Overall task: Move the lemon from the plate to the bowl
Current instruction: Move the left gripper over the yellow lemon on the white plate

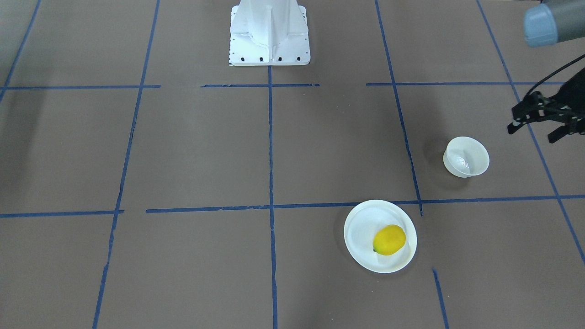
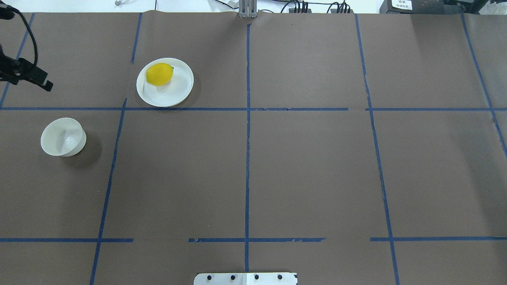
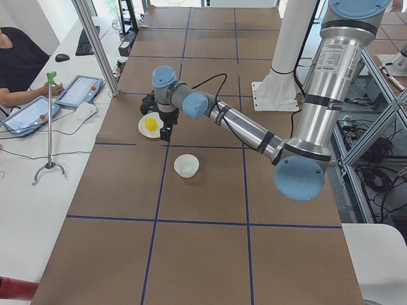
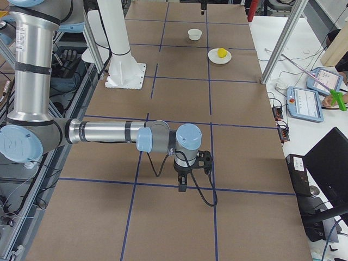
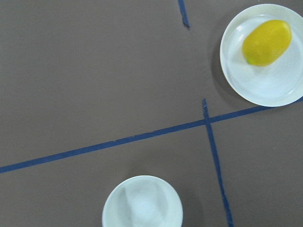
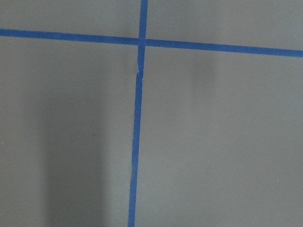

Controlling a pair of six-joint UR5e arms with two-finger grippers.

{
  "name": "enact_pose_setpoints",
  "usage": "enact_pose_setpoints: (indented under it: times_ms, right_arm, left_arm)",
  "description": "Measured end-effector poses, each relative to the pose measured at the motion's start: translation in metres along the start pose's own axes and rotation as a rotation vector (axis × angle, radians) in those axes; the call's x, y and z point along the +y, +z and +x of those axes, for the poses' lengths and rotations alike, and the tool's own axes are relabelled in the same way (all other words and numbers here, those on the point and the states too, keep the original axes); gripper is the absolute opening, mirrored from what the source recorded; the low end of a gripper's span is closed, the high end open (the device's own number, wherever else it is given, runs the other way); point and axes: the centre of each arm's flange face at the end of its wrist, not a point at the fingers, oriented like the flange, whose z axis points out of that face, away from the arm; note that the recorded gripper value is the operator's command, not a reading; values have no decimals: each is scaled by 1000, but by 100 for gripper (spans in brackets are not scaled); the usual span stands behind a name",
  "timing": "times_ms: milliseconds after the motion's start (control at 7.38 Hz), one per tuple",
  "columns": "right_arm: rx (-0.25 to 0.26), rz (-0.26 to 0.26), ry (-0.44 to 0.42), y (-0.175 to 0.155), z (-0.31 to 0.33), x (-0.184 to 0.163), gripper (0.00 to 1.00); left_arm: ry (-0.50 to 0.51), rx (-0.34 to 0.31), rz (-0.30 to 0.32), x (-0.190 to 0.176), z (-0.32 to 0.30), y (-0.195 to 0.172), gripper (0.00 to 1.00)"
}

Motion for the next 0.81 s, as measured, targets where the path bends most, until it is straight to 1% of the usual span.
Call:
enact_pose_setpoints:
  times_ms: [135, 406, 542, 812]
  right_arm:
    - [0, 0, 0, 0, 0, 0, 100]
    - [0, 0, 0, 0, 0, 0, 100]
    - [0, 0, 0, 0, 0, 0, 100]
    - [0, 0, 0, 0, 0, 0, 100]
  left_arm:
    - [-14, 2, -16, -12, 36, 19, 100]
    - [-57, -10, -33, -48, 82, 56, 100]
    - [-81, -11, -17, -63, 96, 75, 100]
    - [-126, 1, 16, -105, 112, 118, 100]
